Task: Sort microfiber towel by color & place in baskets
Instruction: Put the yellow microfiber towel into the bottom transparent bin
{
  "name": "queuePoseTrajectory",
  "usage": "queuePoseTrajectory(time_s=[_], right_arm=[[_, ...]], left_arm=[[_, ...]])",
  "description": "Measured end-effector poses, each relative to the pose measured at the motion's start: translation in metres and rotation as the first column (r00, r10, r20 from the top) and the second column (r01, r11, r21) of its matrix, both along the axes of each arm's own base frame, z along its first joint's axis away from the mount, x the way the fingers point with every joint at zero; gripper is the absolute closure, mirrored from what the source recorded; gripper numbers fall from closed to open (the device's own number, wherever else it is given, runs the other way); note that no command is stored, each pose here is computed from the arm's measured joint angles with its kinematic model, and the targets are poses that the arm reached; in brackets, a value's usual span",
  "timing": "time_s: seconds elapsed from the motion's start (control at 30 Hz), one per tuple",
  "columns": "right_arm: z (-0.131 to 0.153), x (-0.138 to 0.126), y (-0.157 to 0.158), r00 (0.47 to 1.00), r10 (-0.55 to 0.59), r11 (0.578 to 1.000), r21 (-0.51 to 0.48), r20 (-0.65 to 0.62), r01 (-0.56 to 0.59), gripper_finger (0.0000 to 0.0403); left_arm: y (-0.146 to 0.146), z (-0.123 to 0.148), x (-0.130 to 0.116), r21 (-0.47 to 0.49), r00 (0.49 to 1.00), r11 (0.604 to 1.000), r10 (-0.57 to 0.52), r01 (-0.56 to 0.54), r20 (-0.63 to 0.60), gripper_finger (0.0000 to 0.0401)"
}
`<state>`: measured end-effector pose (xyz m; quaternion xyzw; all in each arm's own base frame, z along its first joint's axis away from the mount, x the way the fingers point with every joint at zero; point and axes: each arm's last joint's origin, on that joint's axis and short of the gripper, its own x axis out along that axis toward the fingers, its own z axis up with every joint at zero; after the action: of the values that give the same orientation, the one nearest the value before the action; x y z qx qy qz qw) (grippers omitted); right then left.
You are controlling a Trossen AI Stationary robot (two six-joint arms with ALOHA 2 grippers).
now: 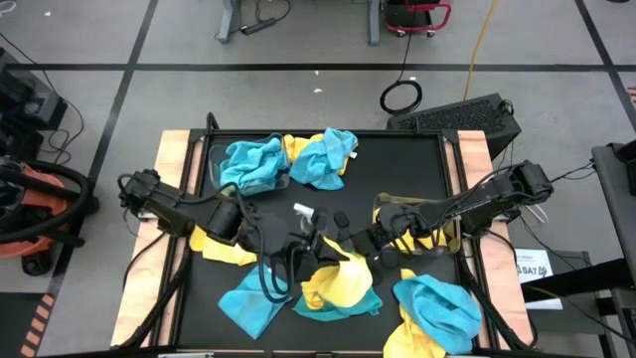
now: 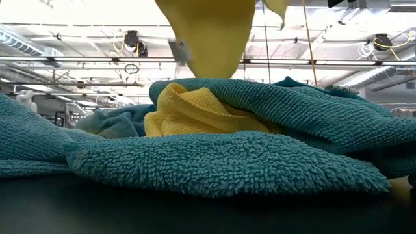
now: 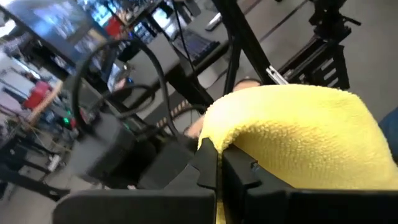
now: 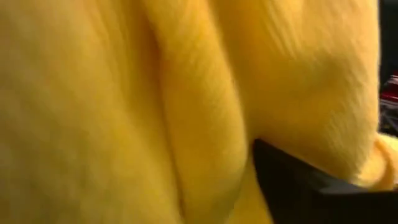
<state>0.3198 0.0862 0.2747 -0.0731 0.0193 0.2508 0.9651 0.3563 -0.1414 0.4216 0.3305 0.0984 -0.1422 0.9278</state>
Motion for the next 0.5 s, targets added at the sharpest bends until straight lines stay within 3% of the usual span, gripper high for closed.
queuePoseTrajectory(time_s=[0.13,0.2,0.5], right_arm=[[-0.001,0.000,0.000,1.000,-0.001,1.000,-0.025,0.003,0.001,0.0352],[-0.003,0.000,0.000,1.000,-0.001,0.999,-0.047,-0.008,0.000,0.0388],[0.016,-0.028,-0.008,0.983,-0.169,0.974,-0.167,-0.066,0.156,0.0399]], left_arm=[[-0.001,0.001,0.000,0.026,1.000,0.999,-0.025,0.025,0.015,0.0400],[-0.001,0.001,0.000,0.026,1.000,0.999,-0.026,0.026,0.011,0.0400],[-0.011,-0.007,-0.007,0.035,0.997,0.998,-0.046,0.049,-0.069,0.0400]])
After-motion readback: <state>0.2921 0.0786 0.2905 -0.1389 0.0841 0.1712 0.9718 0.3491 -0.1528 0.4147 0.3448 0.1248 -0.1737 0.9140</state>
